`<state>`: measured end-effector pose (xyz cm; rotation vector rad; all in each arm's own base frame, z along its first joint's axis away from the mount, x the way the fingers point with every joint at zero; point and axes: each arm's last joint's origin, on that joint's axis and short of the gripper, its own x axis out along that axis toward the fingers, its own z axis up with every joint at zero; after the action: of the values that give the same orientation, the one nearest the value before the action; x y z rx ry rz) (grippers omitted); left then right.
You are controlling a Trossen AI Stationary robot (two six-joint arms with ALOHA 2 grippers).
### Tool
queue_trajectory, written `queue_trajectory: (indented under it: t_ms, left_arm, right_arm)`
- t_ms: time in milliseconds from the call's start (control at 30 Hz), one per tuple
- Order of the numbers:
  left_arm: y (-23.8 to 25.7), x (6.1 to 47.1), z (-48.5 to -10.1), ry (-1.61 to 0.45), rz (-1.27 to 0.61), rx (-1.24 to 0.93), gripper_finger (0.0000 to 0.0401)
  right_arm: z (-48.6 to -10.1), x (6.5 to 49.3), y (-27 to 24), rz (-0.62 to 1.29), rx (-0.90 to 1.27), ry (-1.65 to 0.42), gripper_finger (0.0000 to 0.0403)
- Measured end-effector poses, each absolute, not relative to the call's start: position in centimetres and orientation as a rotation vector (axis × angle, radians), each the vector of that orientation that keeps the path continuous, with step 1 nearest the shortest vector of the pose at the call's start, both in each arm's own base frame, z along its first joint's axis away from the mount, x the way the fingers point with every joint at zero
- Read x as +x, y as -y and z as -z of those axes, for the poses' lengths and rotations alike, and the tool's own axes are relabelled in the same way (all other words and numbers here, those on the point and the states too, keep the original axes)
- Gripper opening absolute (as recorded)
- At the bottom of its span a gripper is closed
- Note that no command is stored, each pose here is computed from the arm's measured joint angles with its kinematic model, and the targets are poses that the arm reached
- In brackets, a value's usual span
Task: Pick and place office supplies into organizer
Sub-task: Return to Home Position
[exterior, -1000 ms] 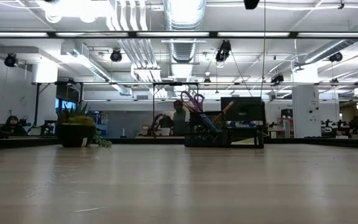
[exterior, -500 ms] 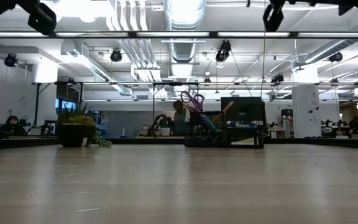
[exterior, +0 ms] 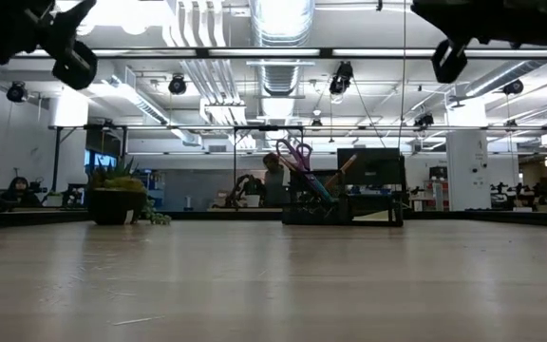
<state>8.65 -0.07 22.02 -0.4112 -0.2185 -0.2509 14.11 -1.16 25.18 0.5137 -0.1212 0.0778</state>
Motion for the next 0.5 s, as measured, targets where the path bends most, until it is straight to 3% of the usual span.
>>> queue_trajectory:
  t_ms: [500]
  left_arm:
    - [0.0,8.9,-21.3,0.206,0.221,-0.42,0.0095]
  right_arm:
    - [-20.9,11.3,0.8,-0.094,0.469,0.19,0.0008]
